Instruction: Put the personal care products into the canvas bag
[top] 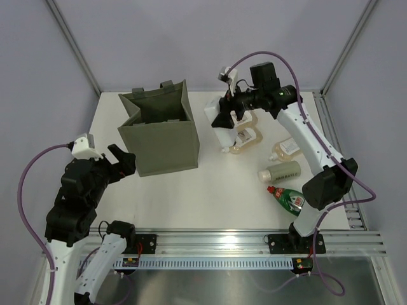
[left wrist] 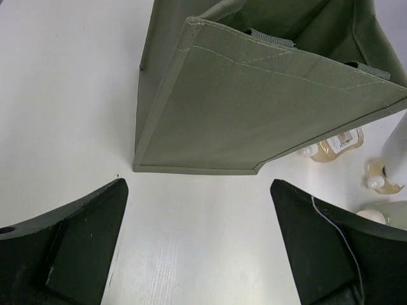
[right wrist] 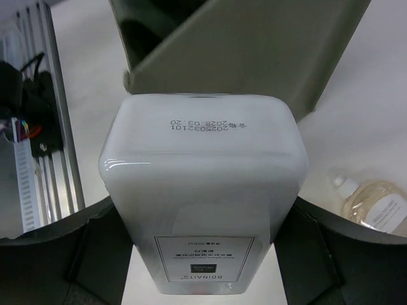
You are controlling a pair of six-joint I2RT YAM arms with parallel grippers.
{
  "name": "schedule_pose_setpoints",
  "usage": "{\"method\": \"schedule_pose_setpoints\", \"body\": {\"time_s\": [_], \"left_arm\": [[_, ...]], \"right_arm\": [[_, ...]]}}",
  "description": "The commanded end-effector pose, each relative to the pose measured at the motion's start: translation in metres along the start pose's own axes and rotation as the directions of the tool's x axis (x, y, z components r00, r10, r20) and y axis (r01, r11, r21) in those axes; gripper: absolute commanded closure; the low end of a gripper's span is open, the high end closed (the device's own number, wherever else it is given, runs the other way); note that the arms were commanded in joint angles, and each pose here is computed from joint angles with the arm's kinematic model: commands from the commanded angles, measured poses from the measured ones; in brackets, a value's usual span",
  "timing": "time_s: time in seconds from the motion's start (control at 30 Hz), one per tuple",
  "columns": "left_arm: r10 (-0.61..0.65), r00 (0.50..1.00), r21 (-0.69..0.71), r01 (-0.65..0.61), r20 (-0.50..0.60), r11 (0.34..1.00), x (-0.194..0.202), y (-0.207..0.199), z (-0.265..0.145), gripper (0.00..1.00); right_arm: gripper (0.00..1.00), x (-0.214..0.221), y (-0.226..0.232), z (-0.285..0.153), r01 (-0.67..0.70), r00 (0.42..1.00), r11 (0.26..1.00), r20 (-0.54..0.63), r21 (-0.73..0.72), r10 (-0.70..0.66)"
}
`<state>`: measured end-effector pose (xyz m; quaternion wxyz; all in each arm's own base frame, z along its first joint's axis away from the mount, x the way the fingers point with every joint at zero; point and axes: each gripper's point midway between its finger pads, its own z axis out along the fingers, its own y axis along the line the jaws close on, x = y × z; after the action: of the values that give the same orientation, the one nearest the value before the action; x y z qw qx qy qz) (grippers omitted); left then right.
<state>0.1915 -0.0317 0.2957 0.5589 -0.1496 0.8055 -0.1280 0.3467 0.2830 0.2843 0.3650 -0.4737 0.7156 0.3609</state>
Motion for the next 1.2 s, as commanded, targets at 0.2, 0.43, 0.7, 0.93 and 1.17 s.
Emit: {"method": "schedule_pose_setpoints", "body": {"time_s": [0.2, 0.43, 0.7, 0.93, 1.17], "left_arm": [[-0.017, 0.999, -0.011, 0.017, 0.038, 1.000, -0.005, 0.003, 0.001, 0.01], [-0.015, 0.999, -0.019, 0.016, 0.030, 1.000, -0.005, 0.003, 0.004, 0.01], [-0.037, 0.999, -0.037, 0.038, 0.028, 0.999, 0.000, 0.008, 0.001, 0.01], [-0.044, 0.999, -0.048, 0.044, 0.017, 0.998, 0.010, 0.013, 0.000, 0.01], [-0.028, 1.000, -0.046, 0.027, -0.002, 0.999, 0.015, 0.014, 0.005, 0.01]], "right_arm": [[1.00, -0.224, 0.048, -0.077, 0.080, 0.863, 0.996, 0.498, 0.036, -0.087], [1.00, -0.285, 0.062, -0.036, 0.076, 0.741, 0.994, 0.663, 0.073, -0.106], [1.00, -0.288, 0.050, 0.022, 0.059, 0.721, 0.996, 0.687, 0.072, -0.093], [1.00, -0.214, 0.041, 0.098, 0.208, 0.850, 0.977, 0.485, 0.055, -0.208], [1.00, -0.106, 0.072, 0.145, 0.324, 0.932, 0.920, 0.240, -0.220, -0.271]]}}
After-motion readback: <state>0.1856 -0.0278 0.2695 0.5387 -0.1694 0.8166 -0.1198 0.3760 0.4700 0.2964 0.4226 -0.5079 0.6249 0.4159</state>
